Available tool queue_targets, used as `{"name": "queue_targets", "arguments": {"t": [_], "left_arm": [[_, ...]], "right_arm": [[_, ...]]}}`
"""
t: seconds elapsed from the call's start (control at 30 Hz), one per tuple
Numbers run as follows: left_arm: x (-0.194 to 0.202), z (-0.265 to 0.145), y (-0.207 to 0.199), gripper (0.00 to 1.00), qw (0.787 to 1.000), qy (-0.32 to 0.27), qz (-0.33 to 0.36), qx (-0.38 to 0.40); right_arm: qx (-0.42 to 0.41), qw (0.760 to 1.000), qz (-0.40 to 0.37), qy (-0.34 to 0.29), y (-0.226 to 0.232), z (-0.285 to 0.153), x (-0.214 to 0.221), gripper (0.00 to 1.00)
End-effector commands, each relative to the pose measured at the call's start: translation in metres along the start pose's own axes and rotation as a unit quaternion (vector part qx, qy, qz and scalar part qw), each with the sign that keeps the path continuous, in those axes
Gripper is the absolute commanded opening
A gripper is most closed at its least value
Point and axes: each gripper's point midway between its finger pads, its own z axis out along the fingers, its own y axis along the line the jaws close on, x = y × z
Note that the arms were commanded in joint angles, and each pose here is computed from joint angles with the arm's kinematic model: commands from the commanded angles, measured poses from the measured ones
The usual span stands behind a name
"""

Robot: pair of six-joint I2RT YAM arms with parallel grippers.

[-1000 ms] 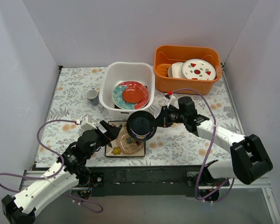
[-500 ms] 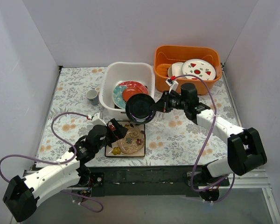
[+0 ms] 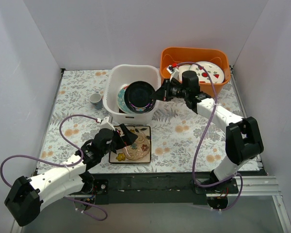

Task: Place the plates into the plastic bin on the countertop
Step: Pick up the plate at the center of the board, then place the plate in the plastic bin.

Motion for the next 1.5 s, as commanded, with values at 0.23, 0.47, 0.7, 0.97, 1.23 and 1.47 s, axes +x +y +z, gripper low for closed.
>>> {"name": "queue_targets", "arguments": {"t": [0.23, 0.47, 0.7, 0.97, 1.23, 1.47], "left_arm": [[0.003, -0.012, -0.004, 0.98, 1.0, 0.009, -0.019, 0.01], [0.002, -0.009, -0.004, 0.98, 1.0, 0.014, -0.01, 0.001], [0.005, -0.004, -0.005, 0.98, 1.0, 0.024, -0.002, -0.002], [0.005, -0.001, -0.007, 0.98, 1.0, 0.023, 0.005, 0.005], [0.005, 0.005, -0.016, 0.98, 0.999, 0.032, 0.026, 0.019], [0.008, 0.009, -0.017, 0.98, 0.998, 0.039, 0.035, 0.026]], "right_arm": [[-0.043, 0.999, -0.013, -0.012, 0.009, 0.031, -0.044, 0.01], [-0.025, 1.0, -0.01, -0.008, -0.007, 0.051, -0.05, 0.01], [0.0, 1.0, -0.021, 0.006, -0.018, 0.072, -0.053, 0.01], [0.046, 0.998, -0.029, 0.038, -0.038, 0.09, -0.04, 0.01], [0.089, 0.994, -0.042, 0.055, -0.058, 0.097, -0.032, 0.01], [0.123, 0.989, -0.047, 0.069, -0.076, 0.1, -0.023, 0.01]]}}
